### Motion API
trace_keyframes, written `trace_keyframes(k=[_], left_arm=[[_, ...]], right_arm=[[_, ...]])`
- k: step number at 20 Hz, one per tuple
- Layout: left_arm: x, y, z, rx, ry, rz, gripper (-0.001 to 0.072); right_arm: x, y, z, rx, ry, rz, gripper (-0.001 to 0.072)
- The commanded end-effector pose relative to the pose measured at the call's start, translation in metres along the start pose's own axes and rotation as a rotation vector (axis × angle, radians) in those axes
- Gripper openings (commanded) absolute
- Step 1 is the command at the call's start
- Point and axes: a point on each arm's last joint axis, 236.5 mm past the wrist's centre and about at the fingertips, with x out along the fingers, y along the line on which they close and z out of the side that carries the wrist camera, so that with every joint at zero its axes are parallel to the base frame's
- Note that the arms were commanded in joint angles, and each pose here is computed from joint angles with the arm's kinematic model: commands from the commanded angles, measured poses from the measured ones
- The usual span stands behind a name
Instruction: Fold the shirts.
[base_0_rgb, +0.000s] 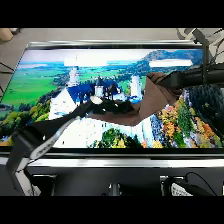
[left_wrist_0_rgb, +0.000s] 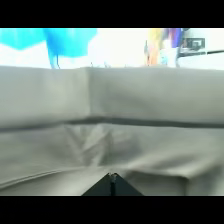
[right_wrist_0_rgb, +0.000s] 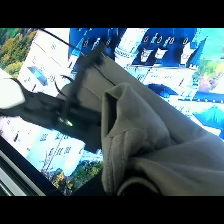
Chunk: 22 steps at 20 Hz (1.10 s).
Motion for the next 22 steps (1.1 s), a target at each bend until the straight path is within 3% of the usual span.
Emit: trace_keyframes(k=[1, 3, 5, 10, 11, 12, 13, 18, 22], left_arm=[[-0.12, 0.058, 0.065, 0.205, -0.077, 0.349, 0.0021], [-0.231, 0.085, 0.109, 0.234, -0.208, 0.574, 0.0022], [-0.334, 0.091, 0.132, 0.214, -0.347, 0.695, 0.0023], [-0.481, 0.047, 0.126, 0.189, -0.607, 0.762, 0.0024], [-0.491, 0.034, 0.123, 0.206, -0.637, 0.761, 0.0024], [-0.497, 0.022, 0.121, 0.224, -0.658, 0.756, 0.0024], [-0.499, 0.013, 0.119, 0.235, -0.67, 0.747, 0.0024], [-0.491, 0.005, 0.113, 0.294, -0.635, 0.749, 0.0024], [-0.483, 0.018, 0.108, 0.284, -0.601, 0.758, 0.0024]], right_arm=[[0.044, 0.008, 0.006, -0.019, 0.017, 0.036, 0.0017], [0.096, 0.026, 0.002, -0.033, 0.055, 0.09, 0.0017], [0.156, 0.047, -0.006, -0.036, 0.087, 0.138, 0.0018], [0.301, 0.093, -0.047, 0.115, 0.11, 0.268, 0.0022], [0.321, 0.098, -0.058, 0.163, 0.12, 0.283, 0.0095], [0.336, 0.101, -0.066, 0.2, 0.125, 0.299, 0.0381], [0.343, 0.101, -0.069, 0.206, 0.121, 0.319, 0.0712], [0.273, 0.046, -0.05, 0.089, 0.154, 0.295, 0.07], [0.165, -0.096, -0.101, 0.115, 0.43, -0.092, 0.0676]])
